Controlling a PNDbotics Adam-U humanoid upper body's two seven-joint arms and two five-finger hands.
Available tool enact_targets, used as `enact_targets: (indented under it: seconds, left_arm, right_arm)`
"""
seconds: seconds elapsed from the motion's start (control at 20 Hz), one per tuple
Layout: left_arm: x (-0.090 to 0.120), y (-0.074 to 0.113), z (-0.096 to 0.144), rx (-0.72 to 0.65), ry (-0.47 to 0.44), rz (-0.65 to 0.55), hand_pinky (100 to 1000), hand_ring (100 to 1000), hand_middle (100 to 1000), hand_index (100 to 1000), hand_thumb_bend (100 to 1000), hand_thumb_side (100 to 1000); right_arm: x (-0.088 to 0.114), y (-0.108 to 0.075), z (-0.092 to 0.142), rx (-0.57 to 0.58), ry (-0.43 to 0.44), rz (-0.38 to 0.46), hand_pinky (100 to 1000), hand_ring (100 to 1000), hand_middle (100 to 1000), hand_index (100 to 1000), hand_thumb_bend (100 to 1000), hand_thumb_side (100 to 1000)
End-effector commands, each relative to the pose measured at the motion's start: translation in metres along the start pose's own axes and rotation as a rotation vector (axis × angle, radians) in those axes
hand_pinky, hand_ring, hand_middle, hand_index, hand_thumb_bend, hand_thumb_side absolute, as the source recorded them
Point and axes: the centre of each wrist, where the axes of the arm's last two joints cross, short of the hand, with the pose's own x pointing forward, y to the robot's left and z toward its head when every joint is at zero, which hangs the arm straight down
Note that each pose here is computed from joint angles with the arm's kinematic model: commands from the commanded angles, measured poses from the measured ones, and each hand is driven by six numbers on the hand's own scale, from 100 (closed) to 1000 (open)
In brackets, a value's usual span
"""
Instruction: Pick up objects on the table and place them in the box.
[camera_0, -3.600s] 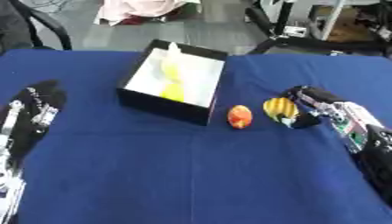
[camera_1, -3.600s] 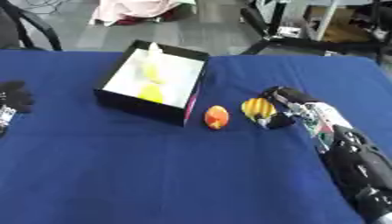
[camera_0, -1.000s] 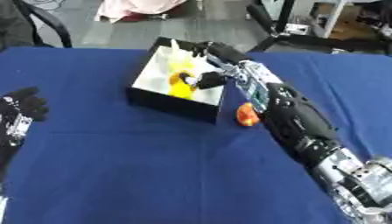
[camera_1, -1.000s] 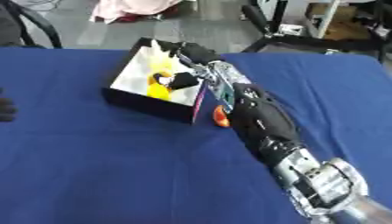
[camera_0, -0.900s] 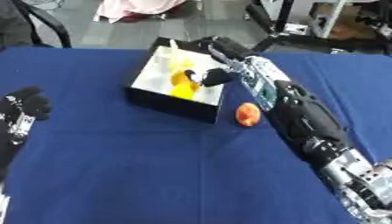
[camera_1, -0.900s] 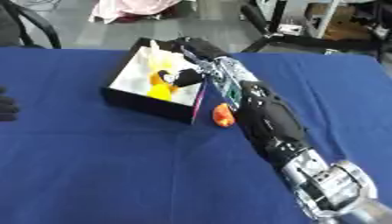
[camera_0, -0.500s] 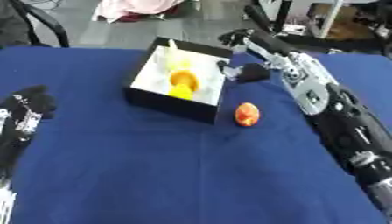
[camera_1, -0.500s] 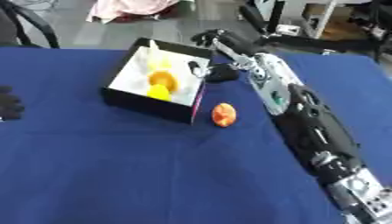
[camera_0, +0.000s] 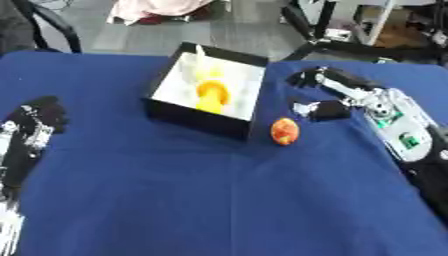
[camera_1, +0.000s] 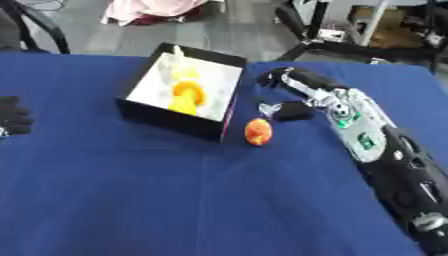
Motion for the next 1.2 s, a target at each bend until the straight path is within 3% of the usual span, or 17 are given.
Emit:
enact_targets:
  seconds: [0.05, 0.5, 0.9, 1.1, 1.2]
  left_arm:
    - [0.006, 0.007, -0.002, 0.01, -0.024, -0.019, 698, 664, 636, 816, 567, 781]
    - [0.007, 0.006, -0.003, 0.004, -0.026, -0.015, 699, 664, 637, 817, 565, 782]
    - [0.007, 0.005, -0.003, 0.002, -0.027, -0.013, 699, 664, 637, 817, 562, 784]
    - [0.007, 0.005, -0.002, 0.002, -0.027, -0.013, 700, 664, 637, 817, 561, 784]
    - [0.007, 0.005, -0.002, 0.002, -0.026, -0.013, 700, 664, 637, 817, 561, 785]
  right_arm:
    - [-0.009, 0.003, -0.002, 0.005, 0.037, 0.015, 831, 814, 785, 868, 146, 651]
    - [-0.021, 0.025, -0.014, 0.039, 0.084, 0.003, 830, 813, 783, 859, 149, 651]
    - [-0.022, 0.033, -0.021, 0.072, 0.085, 0.027, 830, 813, 783, 840, 151, 628]
    - [-0.022, 0.034, -0.022, 0.083, 0.08, 0.043, 829, 811, 778, 780, 118, 514]
    - [-0.021, 0.033, -0.023, 0.082, 0.078, 0.053, 826, 804, 766, 715, 100, 414]
